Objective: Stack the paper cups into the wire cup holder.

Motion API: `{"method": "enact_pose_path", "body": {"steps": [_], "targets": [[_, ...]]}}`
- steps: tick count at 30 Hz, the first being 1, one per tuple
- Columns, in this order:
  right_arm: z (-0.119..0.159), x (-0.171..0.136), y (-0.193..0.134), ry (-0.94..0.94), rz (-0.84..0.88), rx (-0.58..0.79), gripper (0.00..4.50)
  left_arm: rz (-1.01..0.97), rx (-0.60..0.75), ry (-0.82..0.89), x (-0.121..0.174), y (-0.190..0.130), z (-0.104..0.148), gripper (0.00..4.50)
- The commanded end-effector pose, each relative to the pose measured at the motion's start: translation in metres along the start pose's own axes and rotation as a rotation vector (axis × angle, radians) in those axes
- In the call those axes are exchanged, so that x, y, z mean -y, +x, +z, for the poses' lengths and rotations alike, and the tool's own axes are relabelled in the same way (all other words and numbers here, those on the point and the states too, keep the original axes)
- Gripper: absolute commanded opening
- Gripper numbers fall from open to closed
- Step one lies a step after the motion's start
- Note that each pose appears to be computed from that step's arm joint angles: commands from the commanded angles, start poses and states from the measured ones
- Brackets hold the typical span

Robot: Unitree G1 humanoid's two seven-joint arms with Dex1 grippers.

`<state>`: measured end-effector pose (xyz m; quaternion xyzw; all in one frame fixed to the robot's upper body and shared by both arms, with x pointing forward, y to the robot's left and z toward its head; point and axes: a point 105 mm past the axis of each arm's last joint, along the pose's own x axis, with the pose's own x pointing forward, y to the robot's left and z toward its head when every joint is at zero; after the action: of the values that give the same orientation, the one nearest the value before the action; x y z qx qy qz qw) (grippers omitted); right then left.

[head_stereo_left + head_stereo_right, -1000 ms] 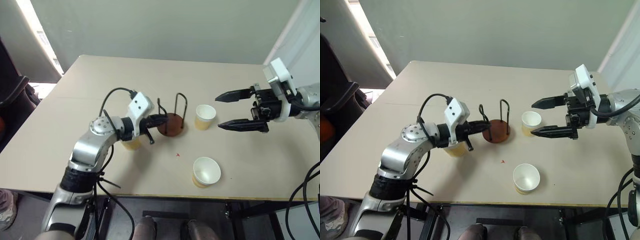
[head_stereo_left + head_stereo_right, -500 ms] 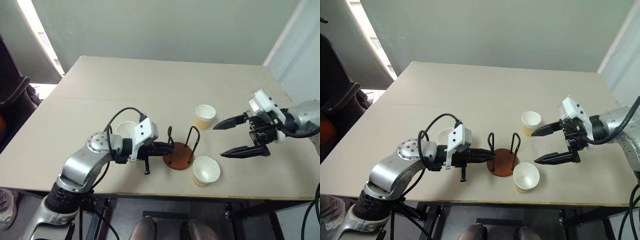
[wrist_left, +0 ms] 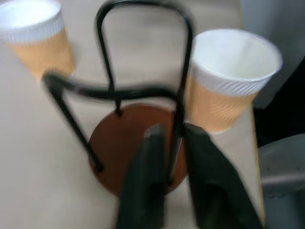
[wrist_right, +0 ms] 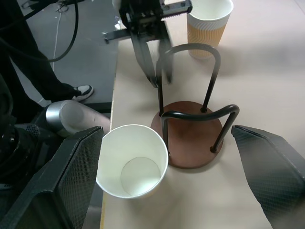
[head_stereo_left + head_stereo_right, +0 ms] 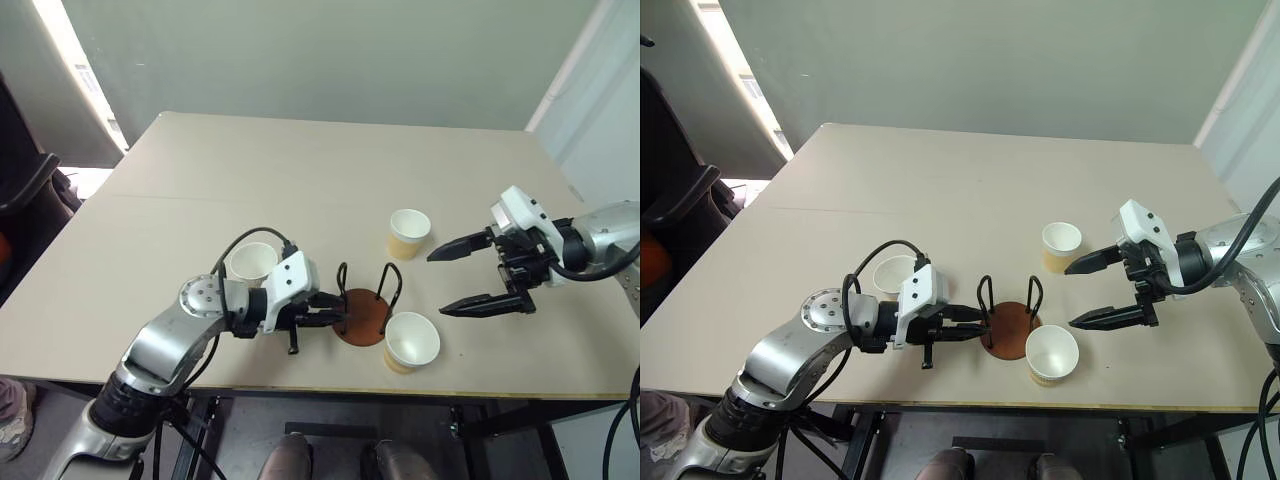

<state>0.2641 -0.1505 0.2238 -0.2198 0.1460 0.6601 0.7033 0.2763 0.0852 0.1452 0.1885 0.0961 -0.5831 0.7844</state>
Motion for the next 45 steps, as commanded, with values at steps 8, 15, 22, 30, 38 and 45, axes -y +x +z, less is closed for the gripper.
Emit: {"method": "enact_pose_path", "body": {"steps": [8, 15, 22, 30, 38, 45], "targets": [[0.002, -0.01, -0.004, -0.053, 0.046, -0.053, 4.5, 0.064, 0.024, 0.057, -0.003, -0.01, 0.006, 4.48], [-0.009, -0.044, 0.002, -0.057, 0.204, -0.112, 4.5, 0.091, 0.091, 0.007, 0.003, -0.047, 0.014, 4.48], [-0.029, -0.052, 0.028, -0.168, 0.251, -0.272, 4.5, 0.155, 0.025, 0.042, -0.003, -0.092, 0.024, 4.48], [-0.05, -0.048, 0.042, -0.252, 0.267, -0.373, 4.5, 0.006, -0.077, 0.157, 0.021, -0.1, 0.046, 4.48], [-0.055, -0.039, 0.058, -0.287, 0.223, -0.369, 4.5, 0.01, -0.073, 0.15, 0.02, -0.093, 0.043, 4.48], [-0.048, -0.036, 0.068, -0.342, 0.211, -0.35, 2.57, 0.024, -0.07, 0.143, 0.017, -0.092, 0.043, 4.5]]}}
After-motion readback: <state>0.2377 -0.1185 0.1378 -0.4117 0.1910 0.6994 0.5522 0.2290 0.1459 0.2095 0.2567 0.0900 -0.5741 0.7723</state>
